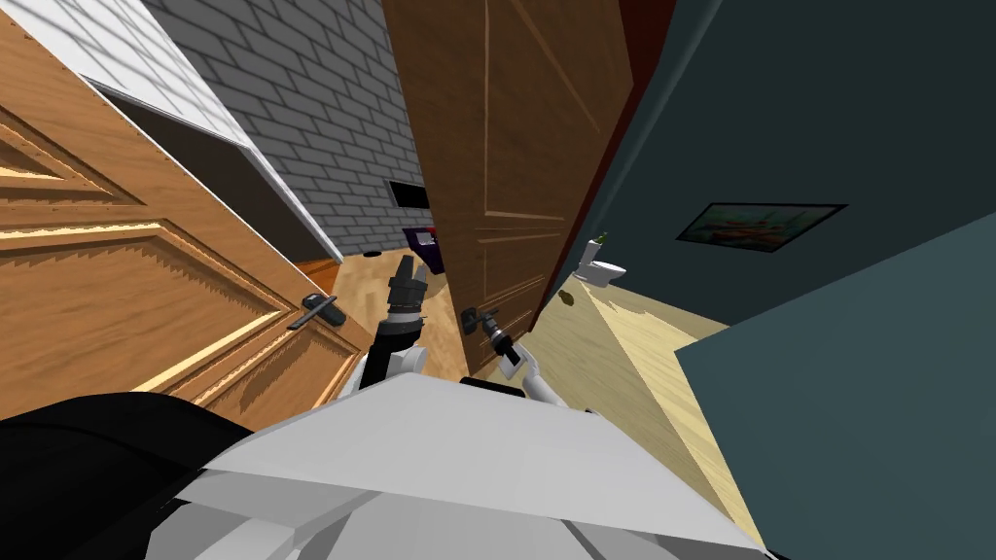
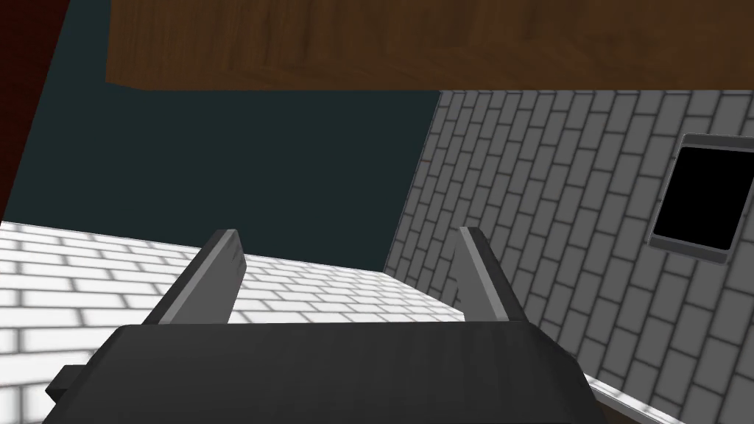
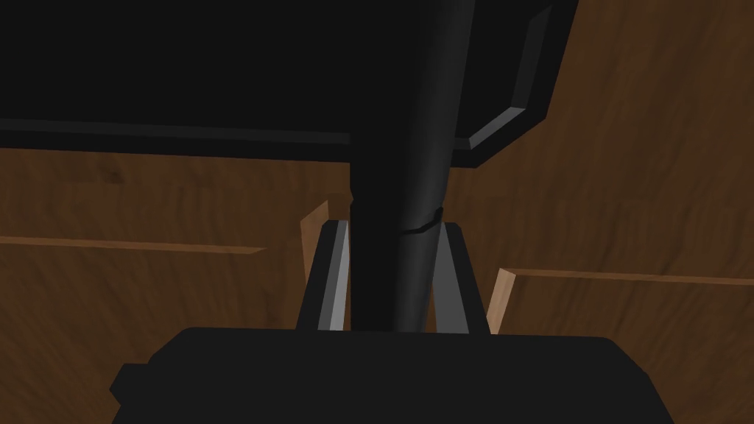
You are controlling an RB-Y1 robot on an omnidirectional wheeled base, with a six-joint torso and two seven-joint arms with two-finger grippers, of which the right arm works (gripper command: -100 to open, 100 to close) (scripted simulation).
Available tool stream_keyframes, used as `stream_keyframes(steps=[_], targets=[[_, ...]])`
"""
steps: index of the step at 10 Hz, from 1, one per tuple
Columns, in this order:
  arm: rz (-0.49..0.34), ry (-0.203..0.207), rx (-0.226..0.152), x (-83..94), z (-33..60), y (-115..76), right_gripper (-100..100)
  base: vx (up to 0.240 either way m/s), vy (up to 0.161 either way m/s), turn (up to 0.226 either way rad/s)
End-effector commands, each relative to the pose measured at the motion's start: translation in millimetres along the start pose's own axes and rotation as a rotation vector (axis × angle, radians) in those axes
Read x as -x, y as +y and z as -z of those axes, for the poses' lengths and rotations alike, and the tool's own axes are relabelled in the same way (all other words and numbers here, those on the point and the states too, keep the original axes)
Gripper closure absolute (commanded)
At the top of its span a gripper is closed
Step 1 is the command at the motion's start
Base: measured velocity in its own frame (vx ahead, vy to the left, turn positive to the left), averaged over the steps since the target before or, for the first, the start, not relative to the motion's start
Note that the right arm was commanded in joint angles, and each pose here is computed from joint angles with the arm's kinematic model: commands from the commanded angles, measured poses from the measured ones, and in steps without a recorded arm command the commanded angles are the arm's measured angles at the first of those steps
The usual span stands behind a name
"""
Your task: Push the door open
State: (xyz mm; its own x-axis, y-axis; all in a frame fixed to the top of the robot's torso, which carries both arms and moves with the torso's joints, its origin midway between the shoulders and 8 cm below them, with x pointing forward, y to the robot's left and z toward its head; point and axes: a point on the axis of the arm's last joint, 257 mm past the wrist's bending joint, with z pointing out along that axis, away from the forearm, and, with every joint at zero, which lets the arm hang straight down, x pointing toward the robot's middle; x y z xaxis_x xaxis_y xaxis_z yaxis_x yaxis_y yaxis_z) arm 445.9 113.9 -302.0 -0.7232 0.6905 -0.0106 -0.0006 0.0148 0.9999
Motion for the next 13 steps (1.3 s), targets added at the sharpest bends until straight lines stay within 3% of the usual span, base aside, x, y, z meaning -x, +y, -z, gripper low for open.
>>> stream_keyframes(steps=[1,13], targets=[[0.008,-0.023,-0.005,11.2,3.0,-2.3,100,0.101,0.181,-0.115],[0.007,-0.125,-0.004,32.0,18.7,1.2,100,0.106,0.194,-0.147]])
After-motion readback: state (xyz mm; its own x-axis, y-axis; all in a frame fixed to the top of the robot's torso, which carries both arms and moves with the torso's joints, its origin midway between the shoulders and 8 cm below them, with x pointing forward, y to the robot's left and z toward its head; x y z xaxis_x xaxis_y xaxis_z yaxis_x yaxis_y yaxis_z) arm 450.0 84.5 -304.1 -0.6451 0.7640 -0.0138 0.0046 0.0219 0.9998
